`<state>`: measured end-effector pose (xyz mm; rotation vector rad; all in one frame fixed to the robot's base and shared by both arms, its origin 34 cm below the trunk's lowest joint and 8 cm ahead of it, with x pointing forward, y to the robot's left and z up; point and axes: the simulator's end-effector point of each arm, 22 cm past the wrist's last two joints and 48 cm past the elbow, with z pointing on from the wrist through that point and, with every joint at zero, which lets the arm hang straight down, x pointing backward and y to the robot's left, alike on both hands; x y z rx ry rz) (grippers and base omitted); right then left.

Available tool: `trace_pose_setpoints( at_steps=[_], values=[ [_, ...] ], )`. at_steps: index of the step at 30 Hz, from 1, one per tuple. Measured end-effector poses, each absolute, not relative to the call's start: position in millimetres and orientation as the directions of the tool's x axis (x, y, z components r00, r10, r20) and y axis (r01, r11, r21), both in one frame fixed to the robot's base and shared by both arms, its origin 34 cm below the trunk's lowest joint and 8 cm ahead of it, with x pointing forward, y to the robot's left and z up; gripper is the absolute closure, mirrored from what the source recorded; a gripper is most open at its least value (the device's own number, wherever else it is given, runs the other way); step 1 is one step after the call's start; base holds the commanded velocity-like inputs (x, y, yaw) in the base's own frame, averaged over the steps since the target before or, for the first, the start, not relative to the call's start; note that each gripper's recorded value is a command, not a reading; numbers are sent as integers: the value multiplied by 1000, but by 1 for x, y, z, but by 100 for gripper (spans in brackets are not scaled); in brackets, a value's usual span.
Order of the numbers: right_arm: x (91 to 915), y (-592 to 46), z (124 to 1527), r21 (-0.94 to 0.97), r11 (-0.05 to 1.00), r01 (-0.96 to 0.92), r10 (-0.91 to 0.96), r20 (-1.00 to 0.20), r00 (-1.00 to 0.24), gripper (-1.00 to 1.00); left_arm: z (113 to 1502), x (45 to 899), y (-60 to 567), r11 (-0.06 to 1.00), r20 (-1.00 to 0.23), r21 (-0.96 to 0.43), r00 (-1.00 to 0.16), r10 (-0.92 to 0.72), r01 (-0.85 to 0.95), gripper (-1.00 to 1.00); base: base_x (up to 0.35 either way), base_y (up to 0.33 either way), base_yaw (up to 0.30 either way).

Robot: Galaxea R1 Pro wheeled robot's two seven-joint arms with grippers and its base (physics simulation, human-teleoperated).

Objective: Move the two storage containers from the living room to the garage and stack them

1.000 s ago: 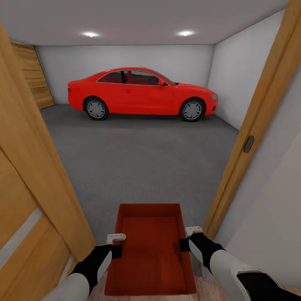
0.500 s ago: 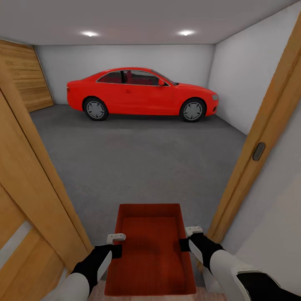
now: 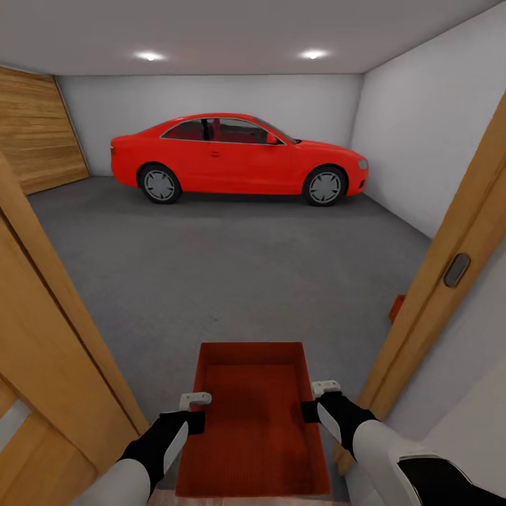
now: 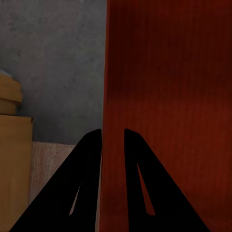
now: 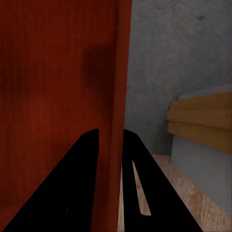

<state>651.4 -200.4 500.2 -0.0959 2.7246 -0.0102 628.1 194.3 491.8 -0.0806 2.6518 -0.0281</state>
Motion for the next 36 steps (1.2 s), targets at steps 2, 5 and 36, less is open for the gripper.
trace_pose_setpoints(
  at_steps=[2,5,36],
  values=[
    [651,-200,500,-21,998,-66,-69,-403,-913,100,492,628,194,998,-468,-34,-881,-62,-52,100,94,0,0],
    [652,-200,501,-22,998,-66,-70,-404,-912,100,492,628,194,998,-469,-35,-881,-63,-53,100,206,0,0],
    [652,-200,500,-22,998,-66,-69,-403,-912,100,492,628,194,998,-469,-35,-881,-63,-53,100,190,4,0]
  ],
)
